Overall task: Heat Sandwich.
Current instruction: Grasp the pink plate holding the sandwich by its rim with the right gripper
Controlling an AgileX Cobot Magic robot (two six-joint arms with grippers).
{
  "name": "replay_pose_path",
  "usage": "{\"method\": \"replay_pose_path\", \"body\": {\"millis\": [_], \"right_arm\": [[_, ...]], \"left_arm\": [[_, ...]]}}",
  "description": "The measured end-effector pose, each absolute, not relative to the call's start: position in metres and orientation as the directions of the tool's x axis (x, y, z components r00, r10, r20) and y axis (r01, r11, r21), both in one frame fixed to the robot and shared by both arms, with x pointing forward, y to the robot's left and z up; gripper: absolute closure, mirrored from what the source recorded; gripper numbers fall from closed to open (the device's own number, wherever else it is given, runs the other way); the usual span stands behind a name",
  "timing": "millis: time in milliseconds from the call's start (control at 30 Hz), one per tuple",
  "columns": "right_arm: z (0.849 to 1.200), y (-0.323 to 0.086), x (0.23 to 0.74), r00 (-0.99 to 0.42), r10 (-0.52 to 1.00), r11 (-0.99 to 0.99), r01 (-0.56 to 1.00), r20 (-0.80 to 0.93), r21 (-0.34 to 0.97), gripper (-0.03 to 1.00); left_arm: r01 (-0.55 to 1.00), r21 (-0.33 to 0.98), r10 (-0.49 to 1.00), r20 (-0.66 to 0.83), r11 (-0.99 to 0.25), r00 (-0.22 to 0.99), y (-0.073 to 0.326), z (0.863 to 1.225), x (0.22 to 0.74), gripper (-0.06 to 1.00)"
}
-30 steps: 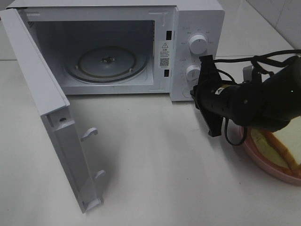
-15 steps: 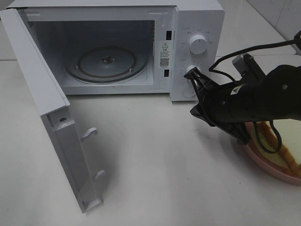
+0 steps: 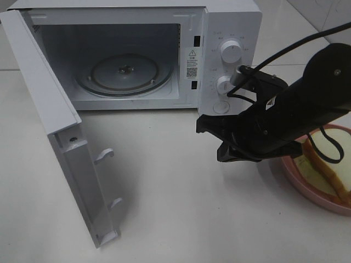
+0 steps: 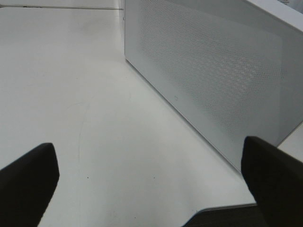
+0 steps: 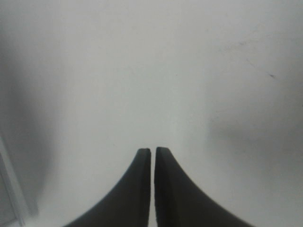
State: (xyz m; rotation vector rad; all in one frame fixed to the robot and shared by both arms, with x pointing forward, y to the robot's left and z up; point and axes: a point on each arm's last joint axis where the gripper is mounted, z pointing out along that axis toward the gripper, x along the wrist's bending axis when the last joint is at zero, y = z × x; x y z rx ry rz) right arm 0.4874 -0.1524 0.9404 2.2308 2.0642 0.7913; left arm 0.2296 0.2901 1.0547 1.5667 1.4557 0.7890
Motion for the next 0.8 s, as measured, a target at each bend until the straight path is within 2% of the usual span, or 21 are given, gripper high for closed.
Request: {"method": "replay_pose_path", "body": {"millis": [67, 133, 500, 633, 667, 700, 800], "right_arm": [[0.943, -0.154, 0.486, -0.113, 0.956, 0.022, 0.948, 0.27, 0.319, 0.92], [0.944, -0.156, 0.485, -0.172, 0.962, 0.102, 0.948, 0.213, 0.302, 0.91], [0.957, -0.166, 0.485, -0.314, 0.949, 0.304, 0.936, 0.031, 0.175, 0.85], [0.965, -0.171, 0.487, -0.337, 0.941, 0.335, 0.931, -0.01, 0.146, 0.68], [0.965, -0.171, 0.487, -0.337, 0.941, 0.335, 0.931, -0.01, 0.146, 0.68], [0.967, -0.172, 0.487, -0.351, 0.936, 0.351, 0.926, -0.023, 0.141, 0.57], [0.971, -0.175, 0.489, -0.387, 0.921, 0.389, 0.909, -0.045, 0.151, 0.36]], "left_arm": [[0.462, 0.887, 0.987, -0.092, 0.022, 0.129, 0.29, 1.055, 0.23, -0.03], [0.462, 0.887, 0.987, -0.092, 0.022, 0.129, 0.29, 1.055, 0.23, -0.03], [0.462, 0.887, 0.987, -0.092, 0.022, 0.129, 0.29, 1.055, 0.23, -0.03], [0.462, 0.887, 0.987, -0.092, 0.022, 0.129, 0.29, 1.055, 0.23, -0.03], [0.462, 0.887, 0.987, -0.092, 0.022, 0.129, 0.29, 1.055, 0.23, -0.03], [0.462, 0.887, 0.987, -0.092, 0.022, 0.129, 0.29, 1.055, 0.23, -0.03], [0.462, 0.887, 0.987, -0.092, 0.022, 0.129, 0.29, 1.055, 0.23, -0.03]]}}
